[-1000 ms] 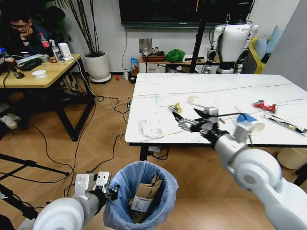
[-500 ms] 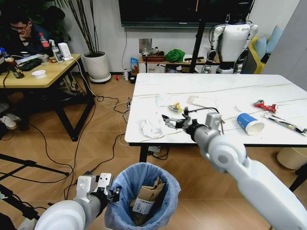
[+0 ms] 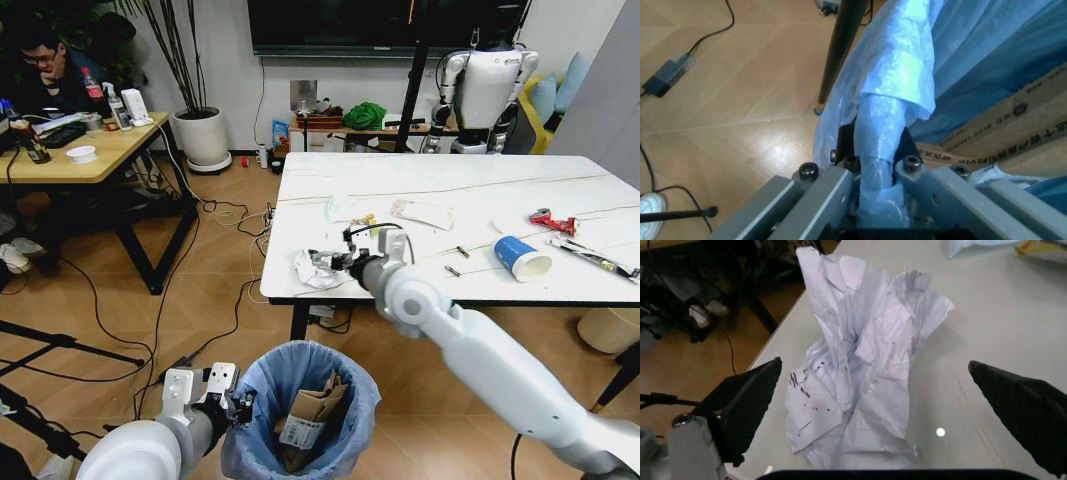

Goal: Pick up the trash bin and place the trash from the table into it.

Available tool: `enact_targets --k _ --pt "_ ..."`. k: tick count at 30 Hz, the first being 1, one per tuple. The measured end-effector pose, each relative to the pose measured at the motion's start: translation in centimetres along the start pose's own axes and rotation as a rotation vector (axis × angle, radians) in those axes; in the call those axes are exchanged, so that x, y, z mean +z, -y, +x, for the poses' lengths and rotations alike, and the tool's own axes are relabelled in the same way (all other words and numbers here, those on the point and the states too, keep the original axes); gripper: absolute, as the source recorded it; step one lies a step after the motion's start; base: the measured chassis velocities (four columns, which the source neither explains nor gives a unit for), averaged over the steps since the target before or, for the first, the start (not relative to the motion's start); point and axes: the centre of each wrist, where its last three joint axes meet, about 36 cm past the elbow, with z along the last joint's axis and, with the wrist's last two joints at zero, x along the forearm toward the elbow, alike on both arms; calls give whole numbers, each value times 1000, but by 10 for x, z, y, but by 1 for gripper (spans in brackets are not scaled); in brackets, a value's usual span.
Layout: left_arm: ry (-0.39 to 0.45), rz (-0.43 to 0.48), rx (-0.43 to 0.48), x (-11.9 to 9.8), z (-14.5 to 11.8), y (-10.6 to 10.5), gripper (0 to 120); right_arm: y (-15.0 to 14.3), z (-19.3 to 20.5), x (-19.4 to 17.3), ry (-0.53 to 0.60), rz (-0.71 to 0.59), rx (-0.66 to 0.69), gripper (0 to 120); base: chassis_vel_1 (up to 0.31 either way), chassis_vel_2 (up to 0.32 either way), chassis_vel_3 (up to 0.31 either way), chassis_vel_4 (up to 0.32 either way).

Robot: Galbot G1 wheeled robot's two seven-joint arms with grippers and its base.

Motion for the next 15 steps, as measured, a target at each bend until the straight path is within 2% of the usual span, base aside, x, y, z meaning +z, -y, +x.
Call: enact_targets --k 4,7,9,10,11,14,15 --pt "1 4 2 0 0 0 0 1 -5 7 -21 -2 10 95 0 0 0 0" --pt "5 5 4 -1 0 0 0 -1 -9 10 -27 0 12 82 0 0 0 0" --pt "5 5 4 -1 0 0 0 -1 -10 10 -27 0 12 79 0 0 0 0" --pt "7 6 5 -1 0 0 0 -2 -12 11 -27 1 13 70 0 0 0 0" --pt "7 6 5 -1 0 0 0 -2 -12 11 -27 1 13 70 0 0 0 0" --pt "9 7 4 -2 0 0 0 -5 -14 11 -23 1 11 57 0 0 0 0" --pt "9 7 4 -2 0 0 0 -5 -14 11 -23 1 11 57 0 0 0 0"
